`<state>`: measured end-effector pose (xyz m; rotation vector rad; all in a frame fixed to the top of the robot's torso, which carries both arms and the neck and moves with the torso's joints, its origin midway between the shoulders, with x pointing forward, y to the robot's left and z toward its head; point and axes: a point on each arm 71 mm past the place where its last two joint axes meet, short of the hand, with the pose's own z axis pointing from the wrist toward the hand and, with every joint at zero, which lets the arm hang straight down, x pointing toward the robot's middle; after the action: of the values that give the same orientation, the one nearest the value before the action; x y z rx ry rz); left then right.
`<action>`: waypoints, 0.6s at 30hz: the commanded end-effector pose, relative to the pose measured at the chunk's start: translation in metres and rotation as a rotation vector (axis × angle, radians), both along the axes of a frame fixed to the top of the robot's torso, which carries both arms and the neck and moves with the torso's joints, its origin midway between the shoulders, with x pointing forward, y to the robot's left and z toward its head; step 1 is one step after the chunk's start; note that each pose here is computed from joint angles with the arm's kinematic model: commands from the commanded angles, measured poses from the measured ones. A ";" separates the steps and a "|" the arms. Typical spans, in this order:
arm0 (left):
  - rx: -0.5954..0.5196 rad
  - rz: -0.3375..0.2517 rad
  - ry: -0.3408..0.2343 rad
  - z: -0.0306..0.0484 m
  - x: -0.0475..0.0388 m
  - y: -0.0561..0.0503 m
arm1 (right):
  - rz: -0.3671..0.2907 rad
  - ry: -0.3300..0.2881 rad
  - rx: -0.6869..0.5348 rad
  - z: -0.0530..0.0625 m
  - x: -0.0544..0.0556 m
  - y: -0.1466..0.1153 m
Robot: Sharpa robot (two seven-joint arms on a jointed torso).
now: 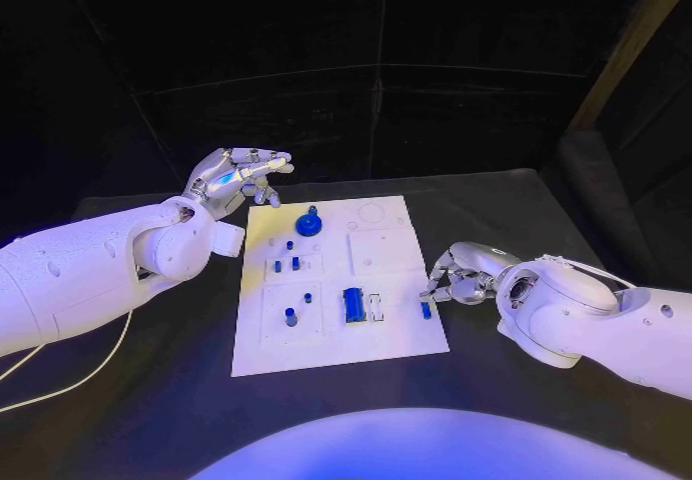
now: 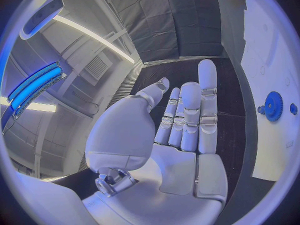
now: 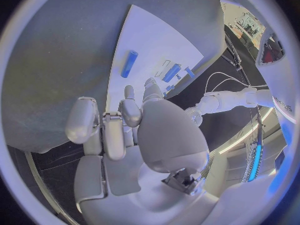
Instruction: Assemble the parts on the task board
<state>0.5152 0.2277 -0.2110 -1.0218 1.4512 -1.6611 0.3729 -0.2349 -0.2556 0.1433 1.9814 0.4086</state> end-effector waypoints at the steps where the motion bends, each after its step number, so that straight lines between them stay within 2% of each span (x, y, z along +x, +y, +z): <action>1: -0.012 -0.008 -0.003 0.0012 -0.0004 -0.001 | 0.032 0.017 -0.073 -0.003 0.001 0.002; 18: -0.012 -0.007 0.001 0.0000 -0.0012 0.002 | 0.028 0.046 -0.146 -0.014 0.003 0.005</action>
<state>0.5143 0.2302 -0.2124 -1.0260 1.4517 -1.6574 0.3767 -0.2290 -0.2690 0.0633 2.0385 0.3172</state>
